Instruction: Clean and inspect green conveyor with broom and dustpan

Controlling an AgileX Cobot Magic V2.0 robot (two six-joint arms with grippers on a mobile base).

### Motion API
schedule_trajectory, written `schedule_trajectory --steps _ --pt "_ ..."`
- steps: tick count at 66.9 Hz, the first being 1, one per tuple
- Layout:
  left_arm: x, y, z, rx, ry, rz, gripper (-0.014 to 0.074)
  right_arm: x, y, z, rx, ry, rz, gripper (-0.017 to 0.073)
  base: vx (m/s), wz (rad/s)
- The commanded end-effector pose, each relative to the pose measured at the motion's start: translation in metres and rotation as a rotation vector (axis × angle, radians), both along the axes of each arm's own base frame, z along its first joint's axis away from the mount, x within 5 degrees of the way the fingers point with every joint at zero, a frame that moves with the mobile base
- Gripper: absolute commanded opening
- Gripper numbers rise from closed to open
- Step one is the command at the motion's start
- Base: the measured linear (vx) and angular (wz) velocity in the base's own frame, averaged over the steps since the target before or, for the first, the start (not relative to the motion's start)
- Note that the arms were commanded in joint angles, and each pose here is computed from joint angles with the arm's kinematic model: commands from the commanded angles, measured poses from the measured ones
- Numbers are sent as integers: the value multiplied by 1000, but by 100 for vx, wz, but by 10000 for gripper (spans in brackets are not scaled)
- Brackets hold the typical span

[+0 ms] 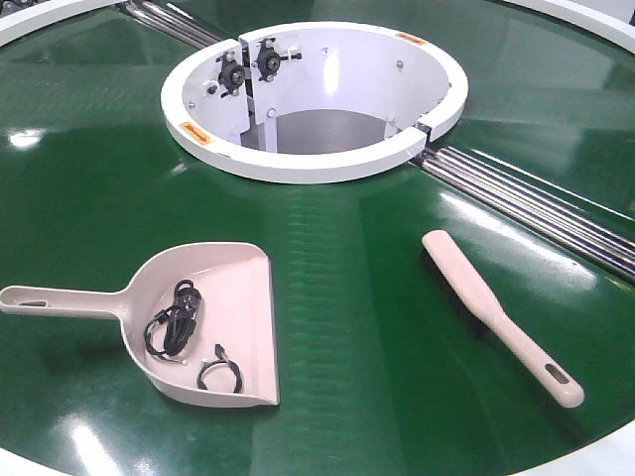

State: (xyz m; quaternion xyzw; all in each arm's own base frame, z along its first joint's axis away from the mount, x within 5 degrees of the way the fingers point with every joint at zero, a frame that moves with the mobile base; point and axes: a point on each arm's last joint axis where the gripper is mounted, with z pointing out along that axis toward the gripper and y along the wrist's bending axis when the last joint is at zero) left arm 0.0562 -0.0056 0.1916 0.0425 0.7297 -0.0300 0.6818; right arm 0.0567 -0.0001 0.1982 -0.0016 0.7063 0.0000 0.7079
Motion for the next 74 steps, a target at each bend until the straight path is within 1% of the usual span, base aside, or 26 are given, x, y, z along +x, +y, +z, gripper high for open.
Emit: schedule_trajectory --steps 1,74 --pt "-1 -1 4 -26 -74 -9 -6 -1 1 7 -12 -88 4 -8 0 0" --pt "-1 -1 4 -26 -74 -9 -6 -1 0 7 -10 -86 2 -8 0 0"
